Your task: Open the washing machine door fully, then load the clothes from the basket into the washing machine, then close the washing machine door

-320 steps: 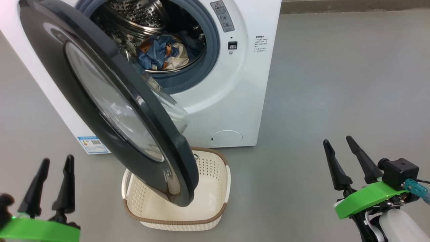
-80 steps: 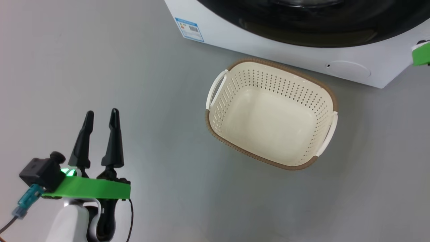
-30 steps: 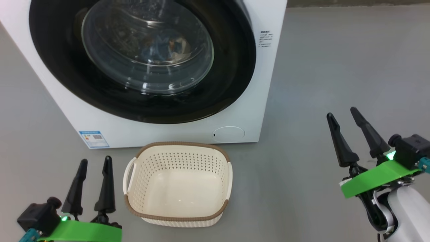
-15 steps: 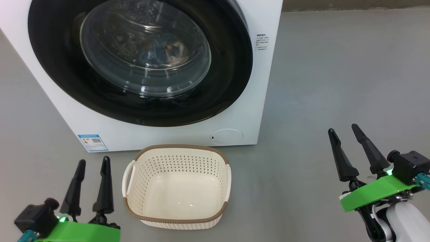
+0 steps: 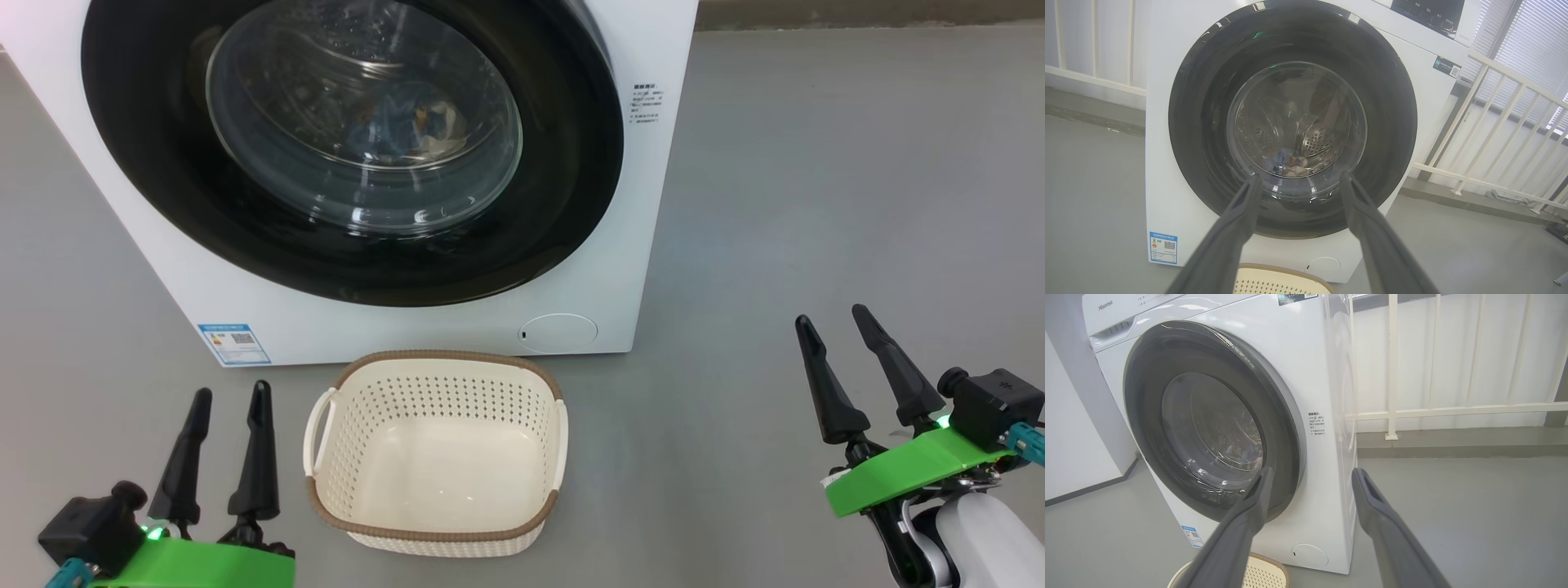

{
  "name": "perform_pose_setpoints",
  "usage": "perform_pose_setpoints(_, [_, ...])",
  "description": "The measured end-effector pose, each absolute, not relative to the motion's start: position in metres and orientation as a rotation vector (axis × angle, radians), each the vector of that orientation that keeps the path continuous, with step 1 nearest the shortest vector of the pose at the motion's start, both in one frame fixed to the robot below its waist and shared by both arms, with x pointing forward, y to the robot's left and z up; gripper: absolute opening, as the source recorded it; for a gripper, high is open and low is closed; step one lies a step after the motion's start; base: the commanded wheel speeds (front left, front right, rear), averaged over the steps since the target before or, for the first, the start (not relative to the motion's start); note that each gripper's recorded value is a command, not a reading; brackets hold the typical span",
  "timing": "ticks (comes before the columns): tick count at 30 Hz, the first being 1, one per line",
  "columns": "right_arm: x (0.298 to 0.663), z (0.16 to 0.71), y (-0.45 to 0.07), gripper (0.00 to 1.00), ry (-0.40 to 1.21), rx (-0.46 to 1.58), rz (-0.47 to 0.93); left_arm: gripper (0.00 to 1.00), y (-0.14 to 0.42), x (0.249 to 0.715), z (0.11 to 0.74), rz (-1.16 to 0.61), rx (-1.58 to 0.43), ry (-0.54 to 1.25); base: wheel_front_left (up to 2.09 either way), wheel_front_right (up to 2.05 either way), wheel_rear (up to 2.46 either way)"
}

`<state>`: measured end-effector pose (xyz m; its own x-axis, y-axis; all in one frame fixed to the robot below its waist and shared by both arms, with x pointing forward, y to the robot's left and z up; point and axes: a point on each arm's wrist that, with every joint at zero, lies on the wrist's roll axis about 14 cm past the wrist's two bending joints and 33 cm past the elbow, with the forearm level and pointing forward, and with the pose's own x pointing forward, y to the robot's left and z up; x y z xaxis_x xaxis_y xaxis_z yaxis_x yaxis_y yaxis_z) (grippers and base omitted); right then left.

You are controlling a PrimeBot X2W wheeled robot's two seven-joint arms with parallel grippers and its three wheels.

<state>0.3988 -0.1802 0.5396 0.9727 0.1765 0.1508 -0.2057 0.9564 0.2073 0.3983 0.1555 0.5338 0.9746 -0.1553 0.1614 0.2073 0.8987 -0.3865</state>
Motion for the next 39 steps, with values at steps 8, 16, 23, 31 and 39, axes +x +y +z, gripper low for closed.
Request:
perform_pose_setpoints(8, [0.399,0.537,-0.177,1.0,-0.126,0.222,0.202,1.0,0.158,0.397,0.534,-0.182,-0.415,-0.128,0.0,0.0,0.0])
perform_pose_setpoints(16, [0.399,0.536,-0.174,1.0,-0.122,0.225,0.206,1.0,0.158,0.397,0.533,-0.181,-0.417,-0.127,0.0,0.0,0.0])
perform_pose_setpoints(23, [0.399,0.534,-0.175,1.0,-0.116,0.227,0.202,1.0,0.156,0.399,0.531,-0.186,-0.418,-0.12,0.0,0.0,0.0])
perform_pose_setpoints(31, [0.398,0.533,-0.176,1.0,-0.114,0.228,0.197,1.0,0.155,0.4,0.529,-0.188,-0.418,-0.112,0.0,0.0,0.0])
perform_pose_setpoints(39, [0.379,0.487,-0.165,0.0,0.019,0.281,0.18,0.0,0.146,0.385,0.49,-0.163,-0.463,0.007,0.0,0.0,0.0])
